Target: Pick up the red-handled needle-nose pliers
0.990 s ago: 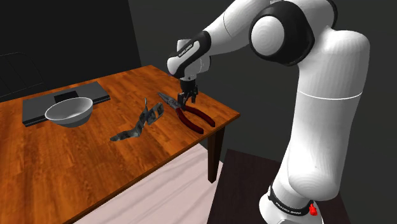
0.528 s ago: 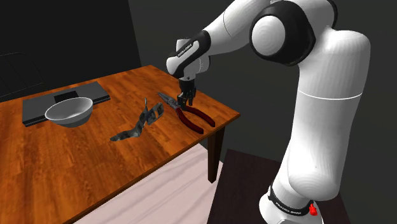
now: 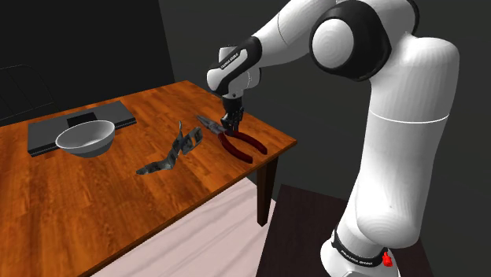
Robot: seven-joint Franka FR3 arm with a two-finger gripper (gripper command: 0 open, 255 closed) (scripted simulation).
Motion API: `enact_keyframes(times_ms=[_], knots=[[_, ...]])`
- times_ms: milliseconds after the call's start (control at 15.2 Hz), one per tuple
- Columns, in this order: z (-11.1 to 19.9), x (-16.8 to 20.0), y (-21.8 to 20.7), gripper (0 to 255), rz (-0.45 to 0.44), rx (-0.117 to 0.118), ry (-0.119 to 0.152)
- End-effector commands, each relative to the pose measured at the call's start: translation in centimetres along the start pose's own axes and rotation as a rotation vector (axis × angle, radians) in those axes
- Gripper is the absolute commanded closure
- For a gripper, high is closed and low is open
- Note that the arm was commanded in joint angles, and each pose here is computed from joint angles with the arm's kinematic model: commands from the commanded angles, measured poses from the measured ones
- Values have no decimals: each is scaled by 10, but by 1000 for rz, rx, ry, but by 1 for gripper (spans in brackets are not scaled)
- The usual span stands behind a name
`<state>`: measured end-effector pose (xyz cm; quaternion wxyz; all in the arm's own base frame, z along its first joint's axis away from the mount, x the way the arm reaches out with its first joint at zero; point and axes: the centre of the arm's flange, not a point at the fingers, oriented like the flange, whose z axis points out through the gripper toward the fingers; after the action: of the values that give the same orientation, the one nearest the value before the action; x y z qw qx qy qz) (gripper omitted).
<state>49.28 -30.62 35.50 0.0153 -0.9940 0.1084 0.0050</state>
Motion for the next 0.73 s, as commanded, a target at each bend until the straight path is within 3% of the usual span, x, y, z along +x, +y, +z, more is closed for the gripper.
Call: enact_keyframes(times_ms=[0,660], knots=[[-9,0,0,255,1,0,-1],[-61,0,-2,255,1,0,-1]])
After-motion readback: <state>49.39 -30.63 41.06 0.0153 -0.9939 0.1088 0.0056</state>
